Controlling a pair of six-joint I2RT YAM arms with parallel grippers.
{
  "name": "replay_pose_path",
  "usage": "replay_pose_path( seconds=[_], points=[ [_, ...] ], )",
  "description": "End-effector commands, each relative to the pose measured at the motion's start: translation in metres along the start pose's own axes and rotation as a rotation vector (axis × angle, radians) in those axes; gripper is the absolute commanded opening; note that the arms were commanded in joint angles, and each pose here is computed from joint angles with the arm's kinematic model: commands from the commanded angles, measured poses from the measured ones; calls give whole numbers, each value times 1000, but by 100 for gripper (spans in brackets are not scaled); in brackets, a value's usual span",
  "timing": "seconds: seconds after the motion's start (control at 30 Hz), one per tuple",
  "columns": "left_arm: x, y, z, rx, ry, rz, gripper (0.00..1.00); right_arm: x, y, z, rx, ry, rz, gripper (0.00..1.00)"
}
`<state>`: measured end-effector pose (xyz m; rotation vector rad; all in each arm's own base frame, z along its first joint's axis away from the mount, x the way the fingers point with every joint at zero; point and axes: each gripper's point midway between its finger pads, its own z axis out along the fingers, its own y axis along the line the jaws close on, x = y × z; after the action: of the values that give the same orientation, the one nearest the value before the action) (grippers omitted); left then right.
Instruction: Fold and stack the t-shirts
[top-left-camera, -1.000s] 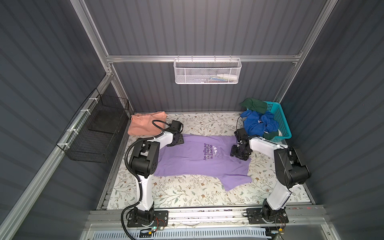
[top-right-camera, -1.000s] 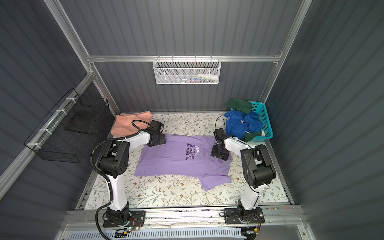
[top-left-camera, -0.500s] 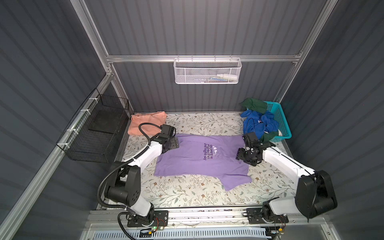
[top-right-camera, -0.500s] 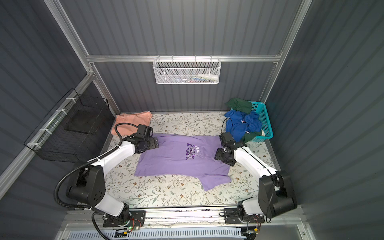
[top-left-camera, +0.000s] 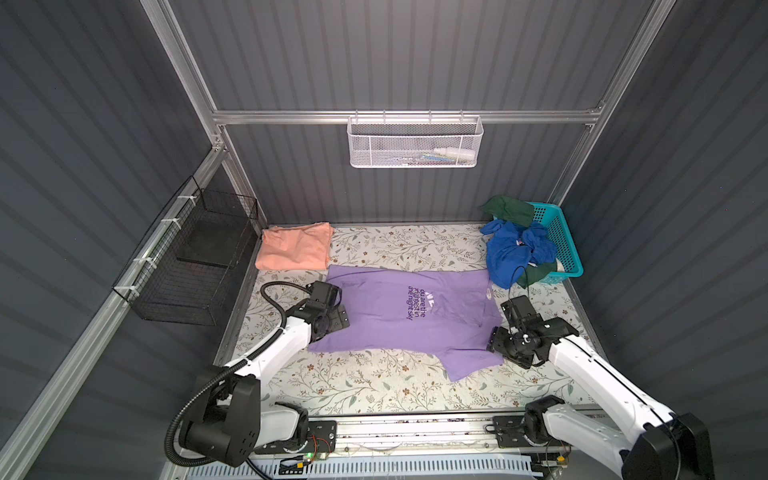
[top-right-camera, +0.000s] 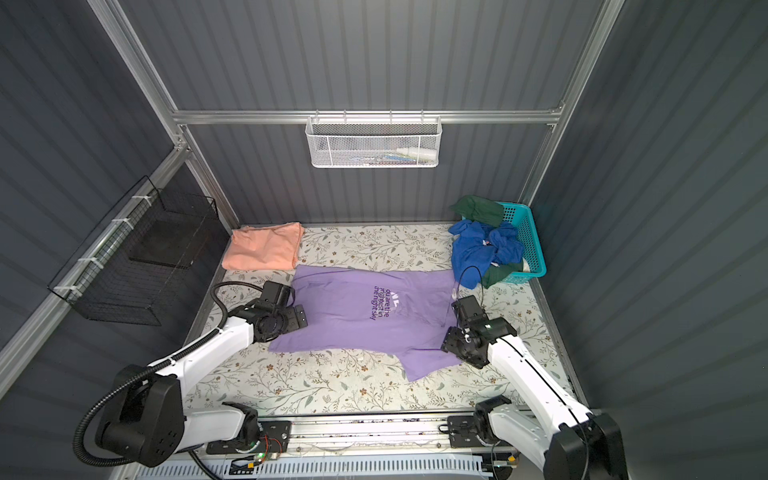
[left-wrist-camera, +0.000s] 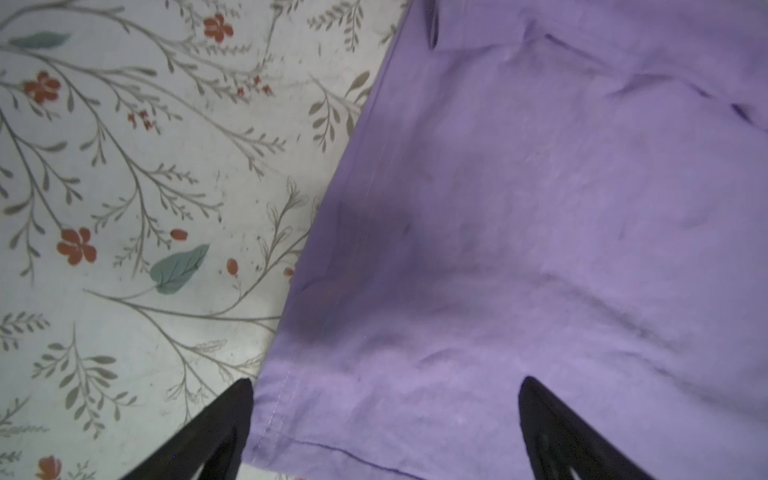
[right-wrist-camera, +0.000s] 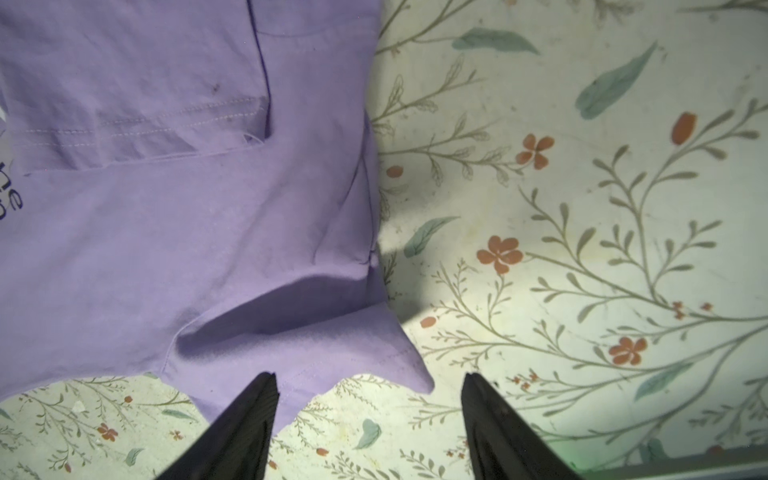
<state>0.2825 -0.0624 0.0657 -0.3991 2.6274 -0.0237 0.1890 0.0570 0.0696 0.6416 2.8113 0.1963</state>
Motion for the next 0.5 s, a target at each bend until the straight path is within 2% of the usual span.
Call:
replay_pose_path(
  seconds=[0.0,0.23,0.47],
  points=[
    [13,8,-2,-5,18,-70,100,18,-10,4,12,51,35,70],
    [35,25,9,-83,92,-141,100,38,-12,15,-12,97,53,68],
    [60,26,20,-49,148,-214,96,40,-8,15,-27,96,44,64]
  ],
)
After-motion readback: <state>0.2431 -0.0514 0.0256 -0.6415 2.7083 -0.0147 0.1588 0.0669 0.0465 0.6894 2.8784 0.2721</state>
